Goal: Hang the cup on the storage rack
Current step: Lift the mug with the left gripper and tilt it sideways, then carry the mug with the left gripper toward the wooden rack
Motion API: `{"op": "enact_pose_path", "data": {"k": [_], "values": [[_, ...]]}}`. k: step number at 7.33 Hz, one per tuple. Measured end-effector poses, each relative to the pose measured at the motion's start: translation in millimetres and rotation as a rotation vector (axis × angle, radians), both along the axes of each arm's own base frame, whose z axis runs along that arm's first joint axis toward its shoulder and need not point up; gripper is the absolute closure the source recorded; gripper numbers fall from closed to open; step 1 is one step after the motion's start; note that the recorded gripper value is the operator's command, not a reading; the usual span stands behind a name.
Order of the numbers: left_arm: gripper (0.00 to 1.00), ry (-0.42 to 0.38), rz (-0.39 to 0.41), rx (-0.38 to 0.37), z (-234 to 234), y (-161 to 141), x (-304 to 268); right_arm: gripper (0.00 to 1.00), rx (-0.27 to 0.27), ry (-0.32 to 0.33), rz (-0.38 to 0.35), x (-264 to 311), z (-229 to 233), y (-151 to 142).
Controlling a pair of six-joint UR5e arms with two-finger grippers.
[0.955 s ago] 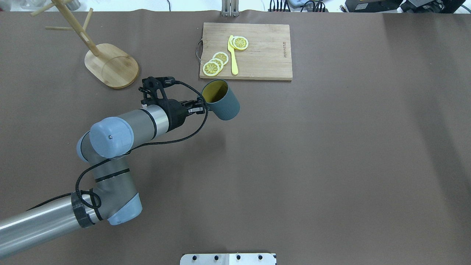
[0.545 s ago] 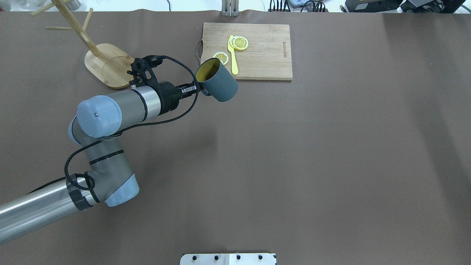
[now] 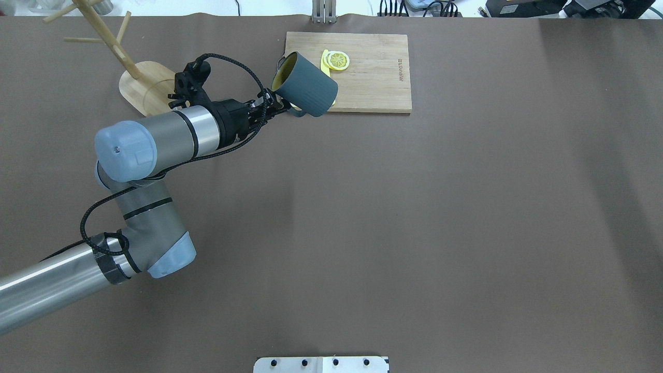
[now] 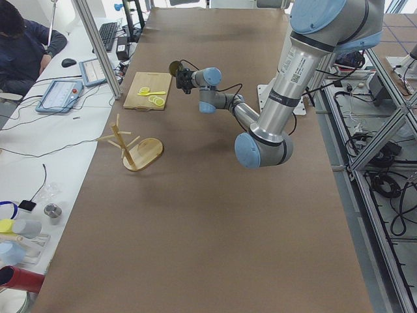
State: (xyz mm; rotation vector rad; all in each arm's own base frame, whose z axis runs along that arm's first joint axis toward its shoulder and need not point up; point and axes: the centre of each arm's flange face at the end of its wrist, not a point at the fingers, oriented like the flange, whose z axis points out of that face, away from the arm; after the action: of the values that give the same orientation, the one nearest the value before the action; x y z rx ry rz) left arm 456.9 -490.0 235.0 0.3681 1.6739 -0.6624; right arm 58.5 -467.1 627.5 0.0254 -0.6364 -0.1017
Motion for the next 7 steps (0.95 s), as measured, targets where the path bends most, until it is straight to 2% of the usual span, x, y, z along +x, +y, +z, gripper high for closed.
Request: {"op": "enact_pose_path", "data": {"k": [3,7], "values": [[1.00,0.173,-0.012,-0.101,5,-12,-16,0.00,-0.004,0.000,0.000,0,2,3],[1.00,0.416,-0.046,-0.259,41,-56,-58,0.00,-0.003,0.000,0.000,1,2,3]]}}
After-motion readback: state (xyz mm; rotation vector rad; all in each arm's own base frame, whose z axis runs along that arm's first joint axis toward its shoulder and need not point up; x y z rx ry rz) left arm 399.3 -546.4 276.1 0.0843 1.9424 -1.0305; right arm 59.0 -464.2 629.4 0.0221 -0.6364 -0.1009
